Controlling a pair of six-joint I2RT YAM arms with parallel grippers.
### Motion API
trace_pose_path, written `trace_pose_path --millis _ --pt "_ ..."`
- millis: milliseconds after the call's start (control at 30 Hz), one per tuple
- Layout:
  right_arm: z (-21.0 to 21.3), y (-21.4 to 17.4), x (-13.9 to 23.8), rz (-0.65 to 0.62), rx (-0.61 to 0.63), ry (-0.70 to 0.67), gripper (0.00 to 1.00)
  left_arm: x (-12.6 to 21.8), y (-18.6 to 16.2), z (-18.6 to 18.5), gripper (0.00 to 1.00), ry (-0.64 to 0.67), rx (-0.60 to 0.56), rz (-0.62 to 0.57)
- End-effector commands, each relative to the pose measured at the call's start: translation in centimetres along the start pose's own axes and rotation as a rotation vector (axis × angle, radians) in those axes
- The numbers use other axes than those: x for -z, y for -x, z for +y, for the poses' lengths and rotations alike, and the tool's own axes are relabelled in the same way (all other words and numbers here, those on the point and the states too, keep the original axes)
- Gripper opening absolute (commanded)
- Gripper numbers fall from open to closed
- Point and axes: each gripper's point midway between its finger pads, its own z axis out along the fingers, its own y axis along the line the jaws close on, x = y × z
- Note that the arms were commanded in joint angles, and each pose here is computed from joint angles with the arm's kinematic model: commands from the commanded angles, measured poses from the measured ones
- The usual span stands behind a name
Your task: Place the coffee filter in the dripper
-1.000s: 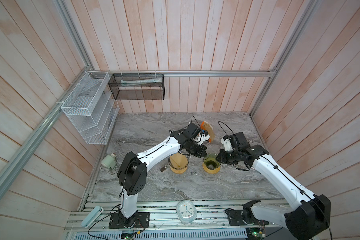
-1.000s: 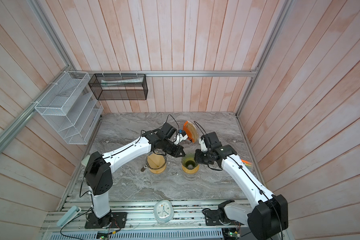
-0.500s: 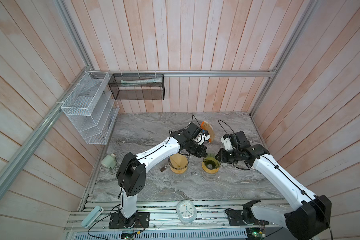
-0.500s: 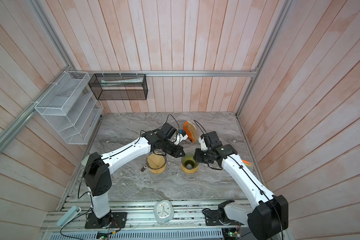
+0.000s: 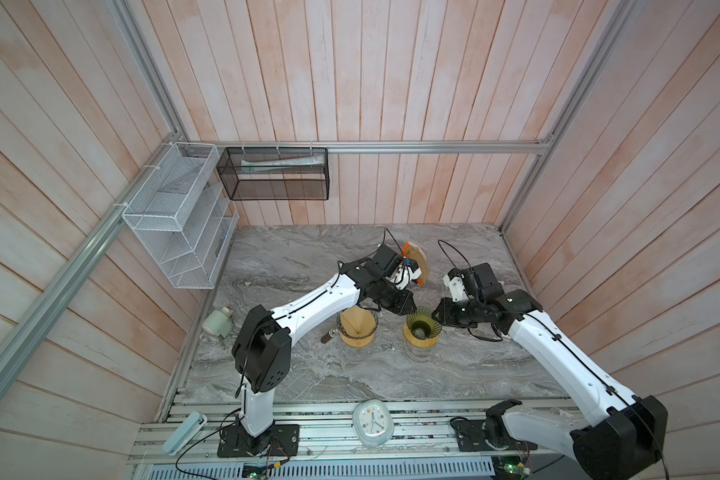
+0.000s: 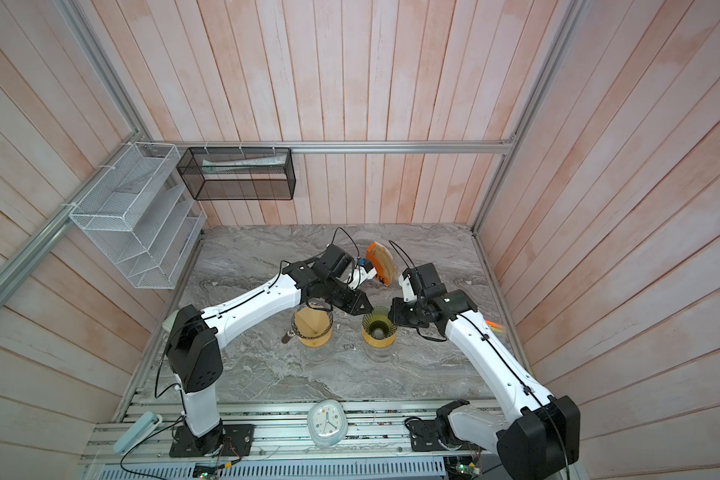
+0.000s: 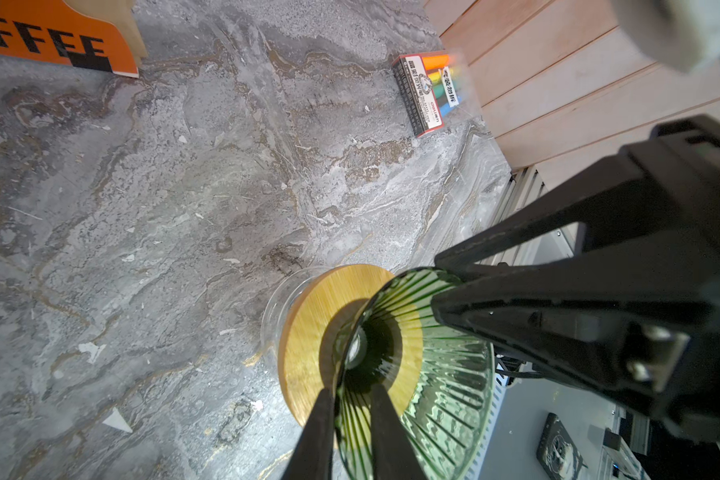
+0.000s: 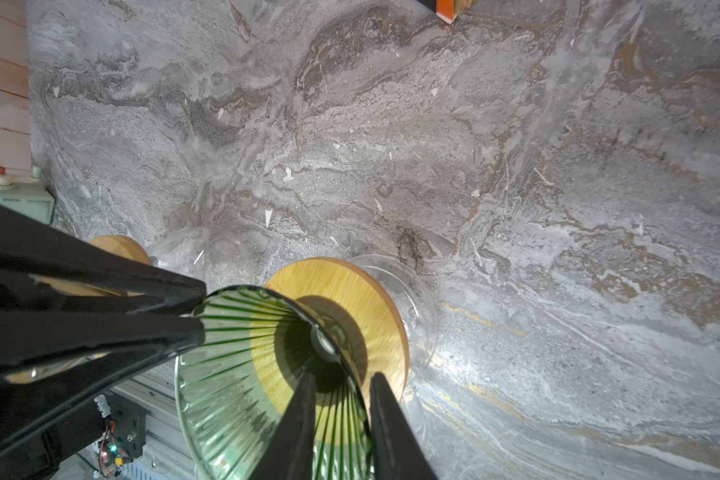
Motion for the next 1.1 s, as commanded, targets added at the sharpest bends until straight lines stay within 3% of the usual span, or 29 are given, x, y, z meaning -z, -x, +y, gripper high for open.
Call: trace_pose_path --millis 0,500,600,667,1067 --pt "-0.1 -0.4 0.6 -0.003 -0.001 -0.006 0.23 0.9 0.0 -1.4 0.2 -0.044 -0.021 -0.016" --pt "-0.2 -0.4 1.3 -0.022 -0.005 -0.018 0.25 0.8 0.2 -2.2 0.2 -0.077 -0.018 -0.019" --pt "-0.2 -0.2 1.5 -0.03 -0.003 -0.018 0.26 1.2 0.8 -2.1 0.21 -0.058 -0.022 -0.045" --pt "-0.1 -0.1 1.7 -0.035 -0.002 -0.017 0.27 1.6 1.4 -1.6 0.28 -0.015 -0.016 -0.07" --pt "0.1 -0.1 3.0 -0.057 0.001 -0.014 0.28 4.1 1.6 -2.1 0.27 0.026 -0.031 -0.111"
